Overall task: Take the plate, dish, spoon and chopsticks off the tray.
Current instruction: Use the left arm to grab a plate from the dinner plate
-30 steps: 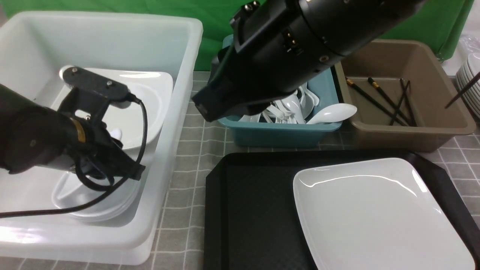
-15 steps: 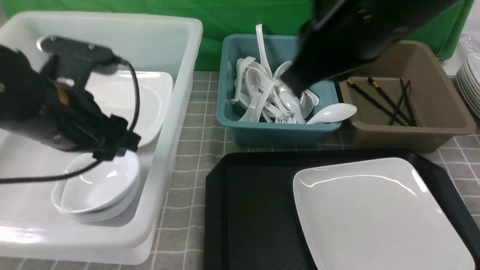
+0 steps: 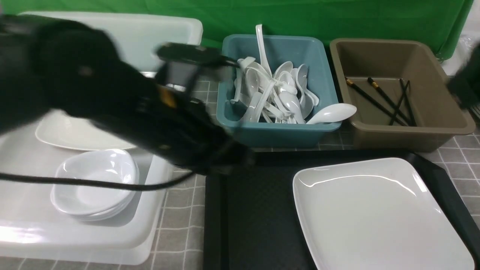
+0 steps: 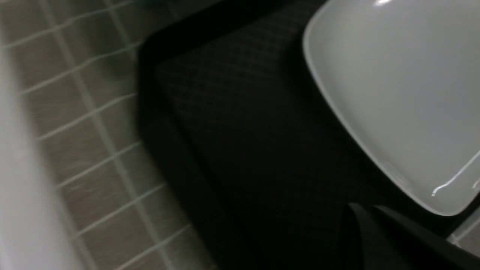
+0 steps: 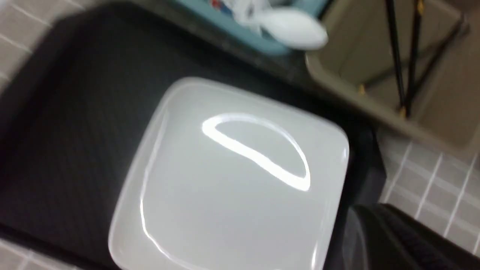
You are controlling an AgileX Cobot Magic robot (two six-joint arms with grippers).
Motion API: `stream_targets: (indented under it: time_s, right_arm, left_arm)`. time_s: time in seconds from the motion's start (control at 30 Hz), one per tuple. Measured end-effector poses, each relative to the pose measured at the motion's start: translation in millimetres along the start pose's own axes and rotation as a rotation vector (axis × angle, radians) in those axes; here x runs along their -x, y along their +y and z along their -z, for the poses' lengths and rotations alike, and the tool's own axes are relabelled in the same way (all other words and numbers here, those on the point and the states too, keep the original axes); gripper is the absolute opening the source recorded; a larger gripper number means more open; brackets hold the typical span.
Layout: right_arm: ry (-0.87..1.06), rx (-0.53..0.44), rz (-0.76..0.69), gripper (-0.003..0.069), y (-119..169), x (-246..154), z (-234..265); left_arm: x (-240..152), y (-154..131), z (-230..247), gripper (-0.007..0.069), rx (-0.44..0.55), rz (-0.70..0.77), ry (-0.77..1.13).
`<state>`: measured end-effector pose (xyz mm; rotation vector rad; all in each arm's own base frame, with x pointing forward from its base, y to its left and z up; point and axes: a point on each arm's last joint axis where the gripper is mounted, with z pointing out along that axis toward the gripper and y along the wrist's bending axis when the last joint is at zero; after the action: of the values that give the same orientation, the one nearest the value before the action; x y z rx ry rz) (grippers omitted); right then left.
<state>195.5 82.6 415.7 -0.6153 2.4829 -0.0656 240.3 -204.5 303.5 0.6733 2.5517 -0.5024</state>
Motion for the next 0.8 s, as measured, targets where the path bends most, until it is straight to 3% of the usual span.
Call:
stream_targets:
  time_s: [0.23, 0.57, 0.67, 0.8]
  right_arm:
    - [0.096, -0.013, -0.061, 0.0027, -0.8, -62.5, -11.5]
    - [0.101, 0.078, -0.153, 0.0027, 12.6, -111.5, -10.4]
    - [0.104, 0.083, -0.154, 0.0027, 13.4, -113.1, -11.2]
    - [0.103, 0.096, -0.155, 0.0027, 14.5, -113.0, -11.5]
  left_arm:
    - [23.8, -24.6, -65.0, 0.005, -0.023, -0.043, 0.095]
    - [49.6, -20.5, -156.8, 0.0394, 0.003, -0.043, 0.162]
    - [51.9, -17.9, -173.2, 0.0451, 0.015, -0.048, 0.148]
    - [53.0, -13.7, -189.3, 0.0468, 0.03, -0.022, 0.107]
